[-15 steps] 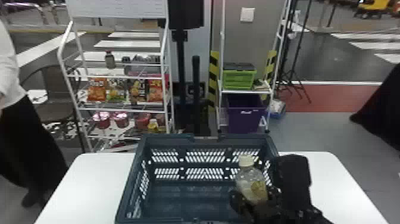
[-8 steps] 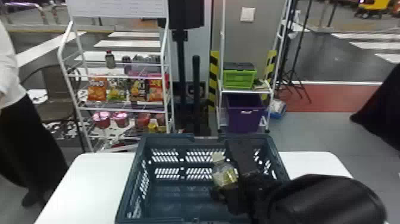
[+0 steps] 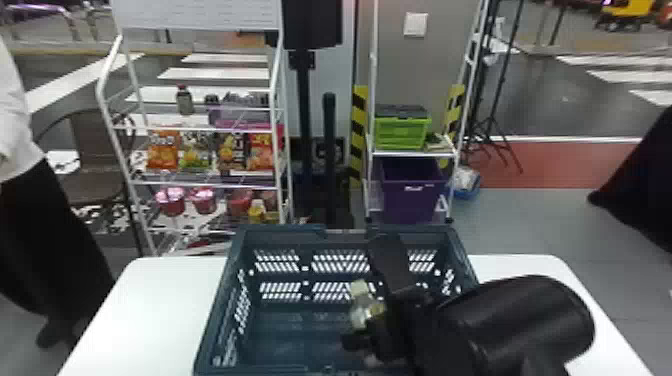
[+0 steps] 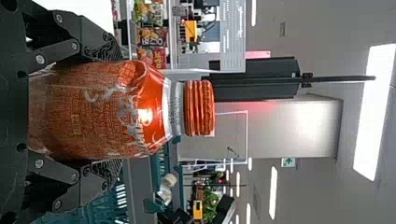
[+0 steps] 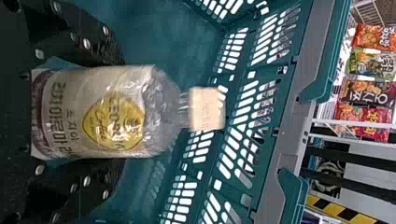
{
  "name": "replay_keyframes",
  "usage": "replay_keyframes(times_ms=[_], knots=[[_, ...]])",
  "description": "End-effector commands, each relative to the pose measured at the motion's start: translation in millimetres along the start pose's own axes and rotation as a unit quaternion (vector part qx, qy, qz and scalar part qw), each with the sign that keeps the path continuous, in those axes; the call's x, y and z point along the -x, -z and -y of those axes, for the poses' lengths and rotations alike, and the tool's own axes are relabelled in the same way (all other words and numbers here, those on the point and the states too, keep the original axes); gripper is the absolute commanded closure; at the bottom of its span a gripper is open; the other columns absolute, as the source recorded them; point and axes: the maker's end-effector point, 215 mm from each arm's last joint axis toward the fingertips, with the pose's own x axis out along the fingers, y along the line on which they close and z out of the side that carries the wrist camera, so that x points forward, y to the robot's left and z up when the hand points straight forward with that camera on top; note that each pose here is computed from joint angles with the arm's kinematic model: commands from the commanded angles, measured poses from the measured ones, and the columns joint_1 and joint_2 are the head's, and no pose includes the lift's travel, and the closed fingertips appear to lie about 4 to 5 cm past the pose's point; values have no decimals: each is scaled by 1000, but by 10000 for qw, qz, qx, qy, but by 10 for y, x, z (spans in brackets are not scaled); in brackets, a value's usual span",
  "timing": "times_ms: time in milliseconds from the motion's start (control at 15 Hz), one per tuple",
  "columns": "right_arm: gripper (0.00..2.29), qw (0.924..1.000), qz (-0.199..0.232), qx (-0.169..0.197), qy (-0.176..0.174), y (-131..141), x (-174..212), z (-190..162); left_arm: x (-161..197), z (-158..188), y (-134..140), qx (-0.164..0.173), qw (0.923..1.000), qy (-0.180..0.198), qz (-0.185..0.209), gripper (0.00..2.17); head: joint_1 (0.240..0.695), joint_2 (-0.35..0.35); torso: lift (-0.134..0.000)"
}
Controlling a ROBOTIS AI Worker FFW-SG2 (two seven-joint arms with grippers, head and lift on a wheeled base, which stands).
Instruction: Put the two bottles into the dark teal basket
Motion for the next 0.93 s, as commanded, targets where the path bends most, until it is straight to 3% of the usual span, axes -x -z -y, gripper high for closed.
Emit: replay_keyframes(times_ms=[0,200,267,400,467,733,867], knots=[[-1,9999,114,-17,-52,-59,50,-46,-6,-3,-22,-3,10000,0,29,2148,499,0,0],[12,9964,824,-89,-167,-360,299,-174,-9,-8,-31,-15,10000,12,27,2148,499,0,0],[12,9899,1390,-199,-211,-557,428,-232,-15,-8,-45,-21,10000,21,42,2148,499,0,0],[12,9774,2096,-291,-35,-600,679,-73,-30,-15,-52,-33,10000,32,40,2148,499,0,0],[12,9675,2508,-324,28,-607,852,22,-46,-9,-48,-24,10000,45,26,2148,499,0,0],[12,9289,3636,-610,353,-288,1566,377,-130,15,-83,-21,10000,92,16,2148,499,0,0],[12,9188,3861,-619,532,7,1821,429,-175,16,-77,-1,9999,100,-36,2148,499,0,0]])
